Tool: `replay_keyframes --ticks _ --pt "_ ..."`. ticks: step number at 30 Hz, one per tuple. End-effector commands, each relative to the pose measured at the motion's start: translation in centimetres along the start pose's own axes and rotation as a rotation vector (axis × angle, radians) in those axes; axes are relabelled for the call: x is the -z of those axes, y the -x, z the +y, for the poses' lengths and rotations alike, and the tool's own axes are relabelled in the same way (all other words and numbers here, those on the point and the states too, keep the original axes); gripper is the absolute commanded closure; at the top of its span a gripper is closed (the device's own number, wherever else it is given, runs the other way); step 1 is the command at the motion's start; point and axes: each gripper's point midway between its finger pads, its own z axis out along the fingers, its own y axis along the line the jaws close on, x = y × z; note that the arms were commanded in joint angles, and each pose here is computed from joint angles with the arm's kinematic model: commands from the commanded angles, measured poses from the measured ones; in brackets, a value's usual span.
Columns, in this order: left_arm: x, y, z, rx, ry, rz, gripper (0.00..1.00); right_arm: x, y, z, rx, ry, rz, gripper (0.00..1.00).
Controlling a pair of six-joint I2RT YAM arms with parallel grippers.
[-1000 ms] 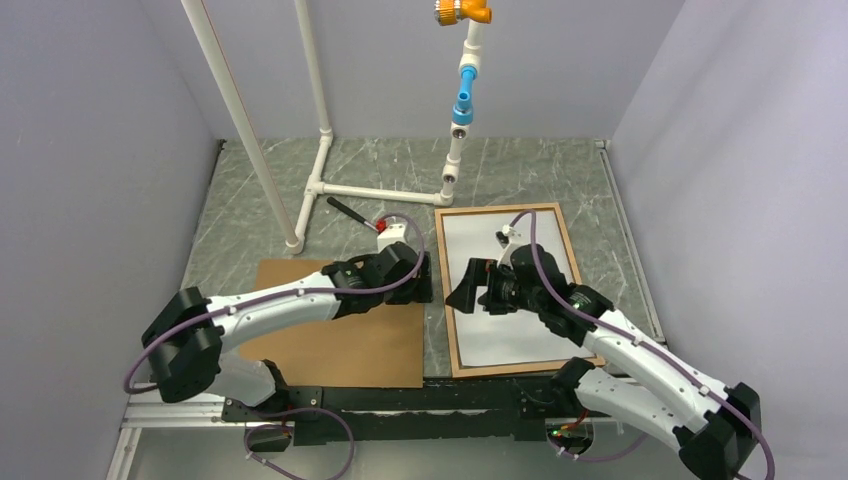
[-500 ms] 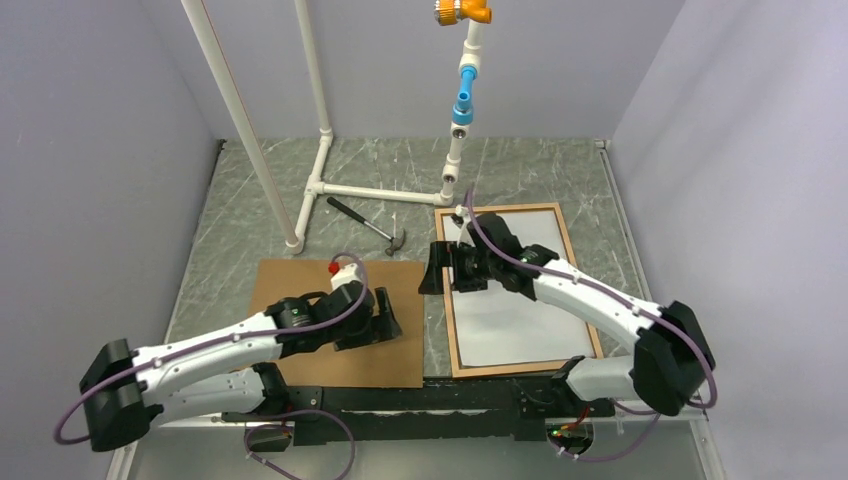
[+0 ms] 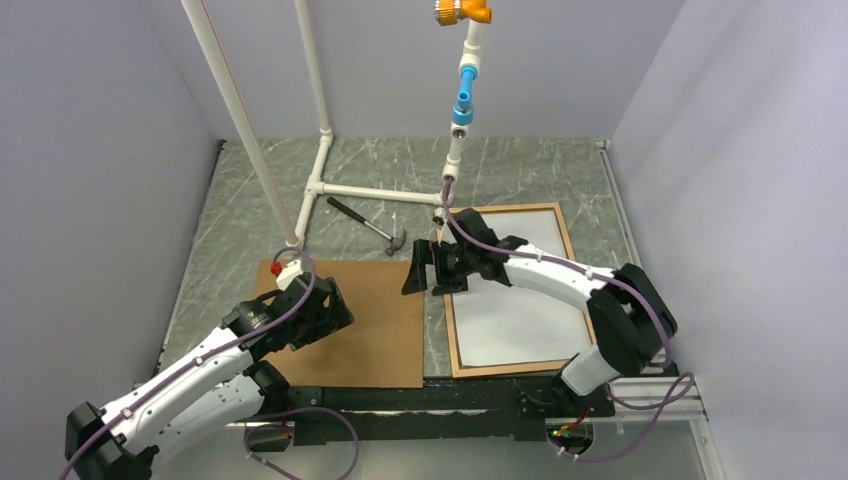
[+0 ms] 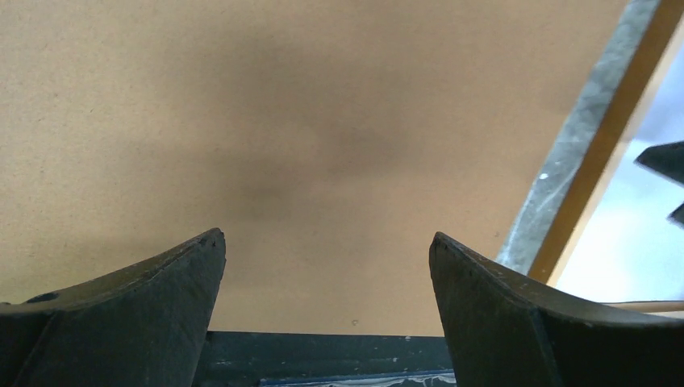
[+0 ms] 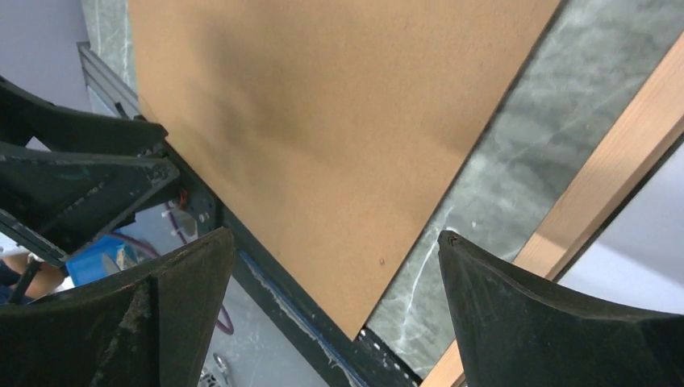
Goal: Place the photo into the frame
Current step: Move the photo frame item to the center of the board.
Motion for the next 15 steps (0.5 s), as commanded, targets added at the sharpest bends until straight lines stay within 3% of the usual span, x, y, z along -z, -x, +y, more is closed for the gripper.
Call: replay_keyframes --ticks 1,7,15 --pt "-0.7 -1.4 1.0 -0.015 -0.022 0.081 0.01 -1.2 3.2 1.1 0.067 0.000 -0.032 0.01" --pt "-1.2 -2.2 2.5 -0.001 0.021 0.118 0.01 -3.3 4.4 -0.3 0.059 -0.086 0.014 0.02" --pt "-1.7 -1.6 5.1 0.028 0.143 0.114 0.01 -2.5 3.6 -2.2 -0.007 -0.205 0.009 0.02"
